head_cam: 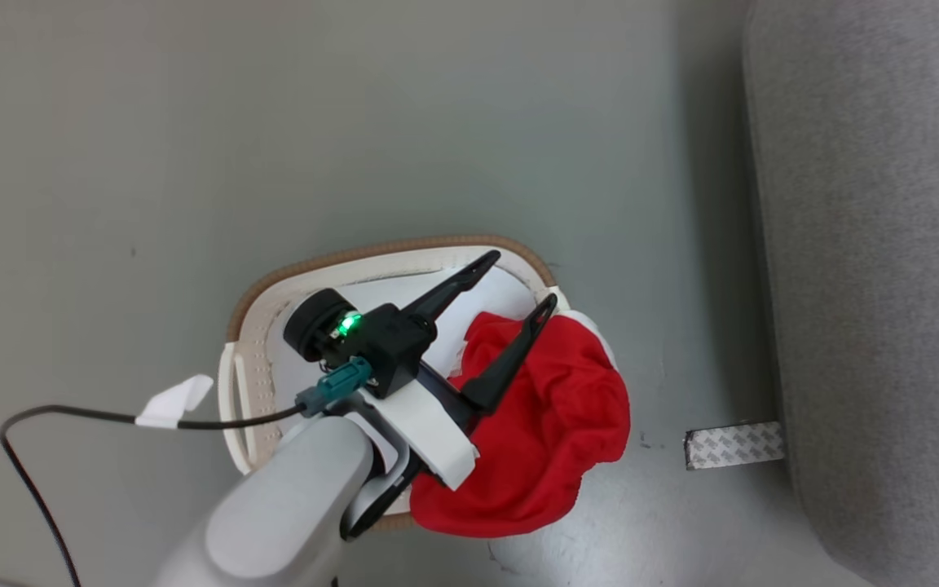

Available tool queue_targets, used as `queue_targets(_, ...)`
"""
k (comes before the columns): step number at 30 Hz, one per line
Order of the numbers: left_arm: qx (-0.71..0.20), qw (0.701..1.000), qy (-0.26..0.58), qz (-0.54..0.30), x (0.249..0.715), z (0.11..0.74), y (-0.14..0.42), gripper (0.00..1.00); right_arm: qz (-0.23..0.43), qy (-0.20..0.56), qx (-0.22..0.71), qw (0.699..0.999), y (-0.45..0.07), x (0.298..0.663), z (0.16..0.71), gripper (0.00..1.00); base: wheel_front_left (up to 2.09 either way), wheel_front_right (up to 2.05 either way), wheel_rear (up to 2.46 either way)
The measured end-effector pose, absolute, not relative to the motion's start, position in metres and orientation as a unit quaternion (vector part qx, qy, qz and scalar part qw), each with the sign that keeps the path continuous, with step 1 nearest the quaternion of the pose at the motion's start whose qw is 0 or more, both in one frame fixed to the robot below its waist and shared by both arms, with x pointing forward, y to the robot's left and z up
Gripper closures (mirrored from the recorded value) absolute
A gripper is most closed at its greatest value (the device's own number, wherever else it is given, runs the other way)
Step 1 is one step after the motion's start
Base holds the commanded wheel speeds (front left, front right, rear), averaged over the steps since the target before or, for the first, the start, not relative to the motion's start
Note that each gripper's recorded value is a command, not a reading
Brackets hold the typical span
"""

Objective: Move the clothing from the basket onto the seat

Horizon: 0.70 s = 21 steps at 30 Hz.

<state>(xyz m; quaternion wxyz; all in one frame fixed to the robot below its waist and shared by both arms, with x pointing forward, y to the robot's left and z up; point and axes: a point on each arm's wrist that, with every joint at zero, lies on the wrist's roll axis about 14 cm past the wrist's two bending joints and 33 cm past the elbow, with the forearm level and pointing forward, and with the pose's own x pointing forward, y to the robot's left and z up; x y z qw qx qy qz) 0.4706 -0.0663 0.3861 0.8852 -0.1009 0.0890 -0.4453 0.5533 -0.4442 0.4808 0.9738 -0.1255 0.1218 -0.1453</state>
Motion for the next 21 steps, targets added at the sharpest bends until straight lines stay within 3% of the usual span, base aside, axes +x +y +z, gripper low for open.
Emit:
queue_targets(5,-0.098,0.892,0.098,-0.431,0.476,0.374,-0.055,0.00,-0.155,0.265,-0.072,0.949,-0.437,0.533,0.398,1.00,0.00,0.00,0.00)
queue_targets(9,-0.094,0.893,0.096,-0.429,0.478,0.376,-0.054,0.00,-0.162,0.293,-0.060,0.940,-0.439,0.523,0.390,1.00,0.00,0.00,0.00)
queue_targets(11,-0.092,0.893,0.091,-0.430,0.477,0.381,-0.055,0.00,-0.163,0.292,-0.059,0.941,-0.440,0.518,0.395,0.66,0.00,0.00,0.00)
queue_targets(12,-0.091,0.893,0.089,-0.431,0.477,0.384,-0.056,0.00,-0.163,0.288,-0.060,0.942,-0.440,0.517,0.398,0.22,0.00,0.00,0.00)
queue_targets(13,-0.090,0.893,0.087,-0.432,0.476,0.387,-0.056,0.00,-0.162,0.284,-0.063,0.943,-0.440,0.516,0.401,0.00,0.00,0.00,0.00)
queue_targets(21,-0.072,0.903,0.081,-0.416,0.468,0.406,-0.045,0.00,-0.159,0.280,-0.086,0.943,-0.445,0.490,0.431,0.00,0.00,0.00,0.00)
